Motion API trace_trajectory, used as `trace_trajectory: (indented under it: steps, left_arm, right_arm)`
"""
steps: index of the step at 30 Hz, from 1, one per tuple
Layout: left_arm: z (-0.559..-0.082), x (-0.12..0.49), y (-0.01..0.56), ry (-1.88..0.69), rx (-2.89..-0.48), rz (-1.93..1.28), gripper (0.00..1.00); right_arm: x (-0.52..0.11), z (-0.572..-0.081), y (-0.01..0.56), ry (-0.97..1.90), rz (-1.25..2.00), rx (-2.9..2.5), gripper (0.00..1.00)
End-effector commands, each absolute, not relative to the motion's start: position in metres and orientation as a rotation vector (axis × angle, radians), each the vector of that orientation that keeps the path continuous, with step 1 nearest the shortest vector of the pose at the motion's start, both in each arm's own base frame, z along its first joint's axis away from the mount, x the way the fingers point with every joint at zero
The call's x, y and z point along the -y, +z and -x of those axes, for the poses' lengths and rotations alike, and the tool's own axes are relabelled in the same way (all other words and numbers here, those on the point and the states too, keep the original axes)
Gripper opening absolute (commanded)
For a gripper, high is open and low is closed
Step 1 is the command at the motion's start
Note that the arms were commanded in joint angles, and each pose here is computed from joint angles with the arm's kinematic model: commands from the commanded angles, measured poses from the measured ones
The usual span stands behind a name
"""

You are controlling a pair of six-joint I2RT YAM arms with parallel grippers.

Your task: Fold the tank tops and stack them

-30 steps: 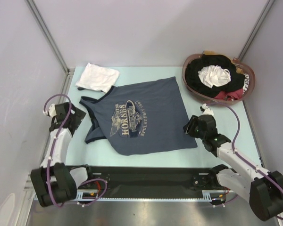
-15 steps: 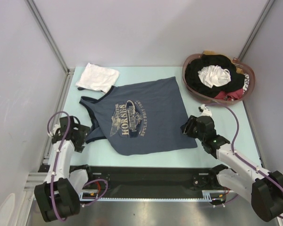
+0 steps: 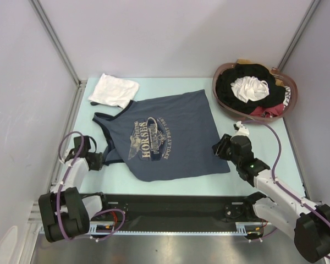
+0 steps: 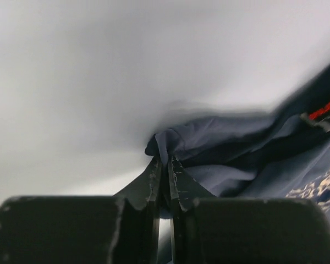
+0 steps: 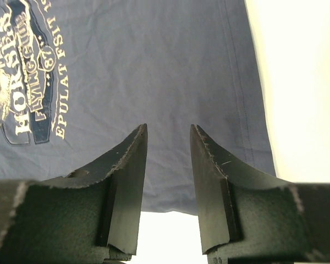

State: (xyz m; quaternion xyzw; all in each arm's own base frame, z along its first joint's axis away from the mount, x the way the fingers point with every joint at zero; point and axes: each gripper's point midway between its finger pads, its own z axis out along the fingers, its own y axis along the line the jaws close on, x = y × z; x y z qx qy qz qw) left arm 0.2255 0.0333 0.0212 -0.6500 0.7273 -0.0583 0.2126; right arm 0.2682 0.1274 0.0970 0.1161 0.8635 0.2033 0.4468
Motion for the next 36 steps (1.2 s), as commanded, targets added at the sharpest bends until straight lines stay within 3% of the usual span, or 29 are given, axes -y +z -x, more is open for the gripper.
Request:
trace_trajectory:
  steps: [1,5,7,16,17,18,20,21,22,28,32,36]
  left_arm:
    - [-0.229,-0.059,0.034,-0.040,-1.897,1.784,0.09]
    - [-0.220,-0.071,0.040,-0.007,-1.846,1.799,0.09]
    - [-0.215,-0.076,0.042,-0.004,-1.828,1.804,0.00]
    - [-0.189,-0.123,0.063,0.161,-1.733,1.855,0.06]
    - [-0.188,-0.126,0.064,0.169,-1.726,1.858,0.09]
    - [-0.188,-0.130,0.066,0.182,-1.734,1.839,0.22]
    - [-0.198,-0.138,0.072,0.178,-1.738,1.785,0.61]
    - [-0.199,-0.138,0.074,0.184,-1.770,1.759,0.92]
    - [-0.197,-0.135,0.072,0.186,-1.810,1.761,1.00]
    - [-0.220,-0.118,0.098,0.027,-1.890,1.452,1.00]
    - [-0.256,-0.051,0.124,-0.291,-1.941,1.045,1.00]
    - [-0.264,0.012,0.131,-0.333,-2.038,0.904,1.00]
  right_arm:
    - [-0.122,-0.274,0.105,0.480,-0.299,-2.081,0.41]
    - [-0.122,-0.274,0.100,0.470,-0.298,-2.097,0.41]
    - [-0.121,-0.274,0.093,0.455,-0.301,-2.123,0.41]
    - [-0.121,-0.276,0.085,0.431,-0.320,-2.155,0.40]
    - [-0.121,-0.276,0.085,0.435,-0.318,-2.155,0.40]
    - [-0.121,-0.276,0.085,0.432,-0.316,-2.154,0.40]
    - [-0.122,-0.276,0.084,0.434,-0.312,-2.159,0.39]
    - [-0.123,-0.275,0.084,0.438,-0.306,-2.163,0.40]
    - [-0.124,-0.274,0.083,0.442,-0.301,-2.166,0.41]
    - [-0.119,-0.268,0.077,0.391,-0.341,-2.241,0.45]
    - [-0.102,-0.267,0.074,0.235,-0.448,-2.365,0.36]
    - [-0.088,-0.246,0.053,0.137,-0.575,-2.521,0.35]
